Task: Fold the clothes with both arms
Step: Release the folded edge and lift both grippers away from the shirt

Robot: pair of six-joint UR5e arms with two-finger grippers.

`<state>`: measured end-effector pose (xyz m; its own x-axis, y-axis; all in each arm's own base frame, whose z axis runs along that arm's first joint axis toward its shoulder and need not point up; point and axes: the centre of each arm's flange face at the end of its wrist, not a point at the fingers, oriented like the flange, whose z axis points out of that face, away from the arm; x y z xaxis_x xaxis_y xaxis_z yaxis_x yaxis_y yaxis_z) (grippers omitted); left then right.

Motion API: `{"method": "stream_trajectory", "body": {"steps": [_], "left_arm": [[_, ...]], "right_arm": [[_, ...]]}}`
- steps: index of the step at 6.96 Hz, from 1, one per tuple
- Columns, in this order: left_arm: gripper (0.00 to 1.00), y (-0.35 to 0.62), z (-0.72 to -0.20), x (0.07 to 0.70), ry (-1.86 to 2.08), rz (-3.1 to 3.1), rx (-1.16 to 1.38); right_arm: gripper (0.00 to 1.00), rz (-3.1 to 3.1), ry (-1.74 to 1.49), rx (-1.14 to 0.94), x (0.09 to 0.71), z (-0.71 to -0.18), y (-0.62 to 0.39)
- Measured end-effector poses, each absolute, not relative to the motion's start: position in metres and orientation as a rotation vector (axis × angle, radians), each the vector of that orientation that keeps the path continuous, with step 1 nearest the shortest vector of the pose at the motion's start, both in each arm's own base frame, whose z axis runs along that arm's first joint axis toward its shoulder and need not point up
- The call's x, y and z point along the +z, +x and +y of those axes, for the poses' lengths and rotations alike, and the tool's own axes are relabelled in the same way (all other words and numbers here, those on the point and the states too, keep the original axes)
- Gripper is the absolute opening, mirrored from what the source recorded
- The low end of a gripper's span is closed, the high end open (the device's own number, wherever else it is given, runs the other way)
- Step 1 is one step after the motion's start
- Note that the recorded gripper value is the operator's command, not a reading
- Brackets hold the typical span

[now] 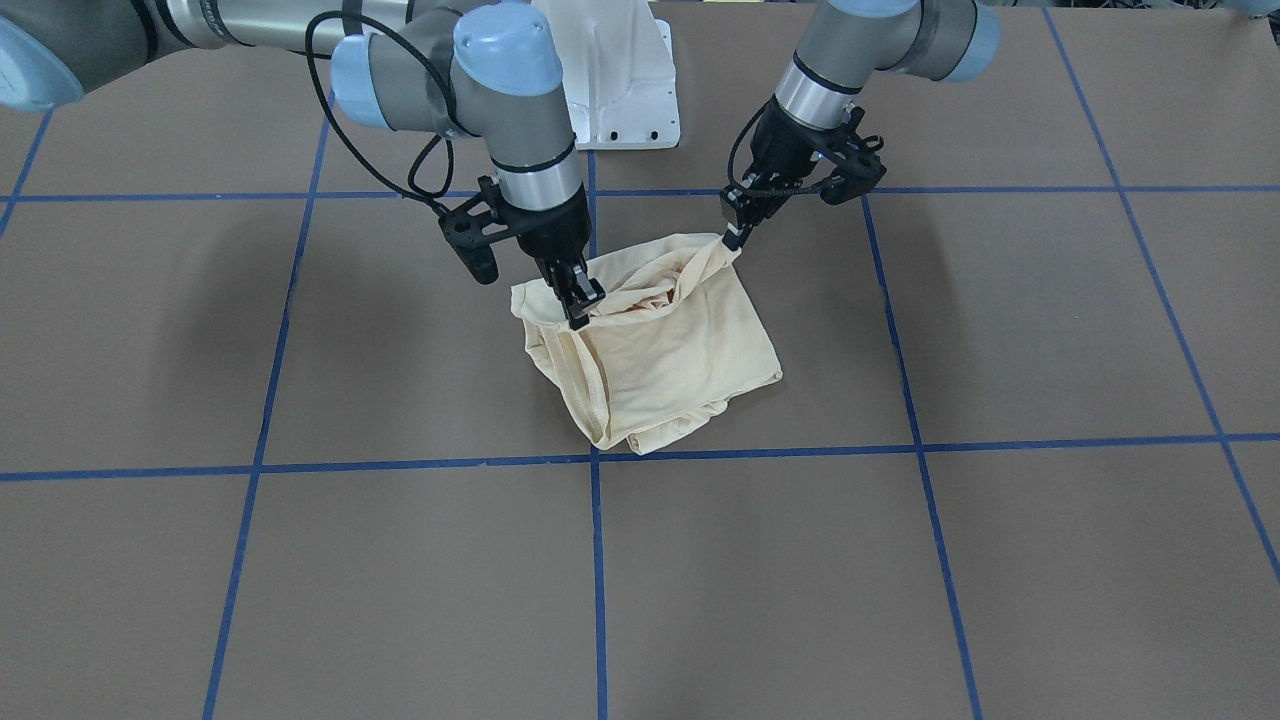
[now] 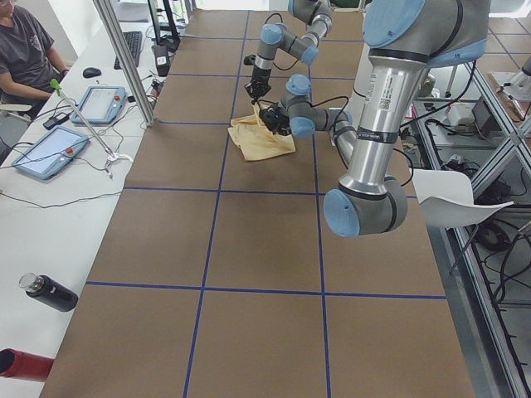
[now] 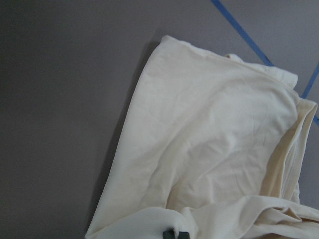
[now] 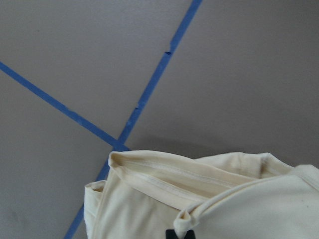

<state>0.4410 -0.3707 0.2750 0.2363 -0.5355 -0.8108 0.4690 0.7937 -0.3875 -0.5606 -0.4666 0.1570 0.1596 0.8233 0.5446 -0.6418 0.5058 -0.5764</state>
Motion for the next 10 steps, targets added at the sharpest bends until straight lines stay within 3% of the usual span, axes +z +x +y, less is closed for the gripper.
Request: {"method": "stream_trajectory", "body": {"steps": [2,3,4,5,6,7,8,10], "left_arm": [[0.0,0.44,-0.427,0.296,0.012,1.118,-0.701],[0.0,0.441,-0.451,0.312,0.044,1.11,-0.7],[0.14,0.448,-0.467,0.331,0.06,1.104,-0.698],[0.38,0.456,-0.477,0.35,0.068,1.101,-0.697],[0.57,0.462,-0.486,0.367,0.074,1.093,-0.697],[0.84,0.461,-0.5,0.381,0.099,1.076,-0.689],[1.0,0.451,-0.517,0.388,0.136,1.062,-0.674],[1.0,0.429,-0.54,0.387,0.178,1.058,-0.67]], "right_arm": [[0.0,-0.908,-0.22,1.042,0.154,-0.516,-0.574],[0.35,-0.917,-0.215,1.031,0.162,-0.533,-0.583],[0.54,-0.925,-0.202,1.008,0.169,-0.544,-0.592],[1.0,-0.923,-0.186,0.986,0.172,-0.555,-0.598],[1.0,-0.909,-0.168,0.965,0.176,-0.568,-0.6],[1.0,-0.901,-0.141,0.929,0.181,-0.589,-0.597],[1.0,-0.909,-0.121,0.892,0.184,-0.613,-0.587],[1.0,-0.914,-0.109,0.842,0.191,-0.646,-0.56]]}}
